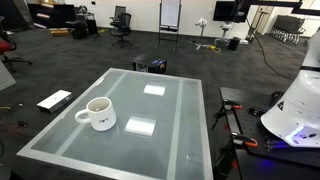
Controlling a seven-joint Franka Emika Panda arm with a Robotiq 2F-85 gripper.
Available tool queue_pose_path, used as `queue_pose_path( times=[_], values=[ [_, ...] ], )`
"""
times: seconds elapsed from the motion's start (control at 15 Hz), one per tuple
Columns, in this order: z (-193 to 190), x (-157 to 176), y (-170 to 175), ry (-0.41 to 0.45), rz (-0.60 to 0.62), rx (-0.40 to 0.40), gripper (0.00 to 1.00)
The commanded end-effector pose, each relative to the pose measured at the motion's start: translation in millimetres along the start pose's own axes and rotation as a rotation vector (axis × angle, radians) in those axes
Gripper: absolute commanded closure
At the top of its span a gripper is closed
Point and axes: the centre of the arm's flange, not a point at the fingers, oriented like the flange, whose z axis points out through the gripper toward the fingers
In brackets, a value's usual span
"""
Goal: Take the marker out of the cup and put it on the table
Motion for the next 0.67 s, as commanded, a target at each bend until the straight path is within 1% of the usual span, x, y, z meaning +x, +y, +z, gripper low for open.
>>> queue_pose_path(
  times=[0.0, 0.4, 0.53, 0.6],
  values=[
    [0, 0, 0, 0.000, 0.000, 0.000, 0.00],
    [0, 2, 1, 0.006, 0.001, 0.006, 0.00],
    [-2, 12, 1, 0.027, -0.015, 0.005, 0.00],
    [-5, 20, 1, 0.052, -0.032, 0.010, 0.00]
  ],
)
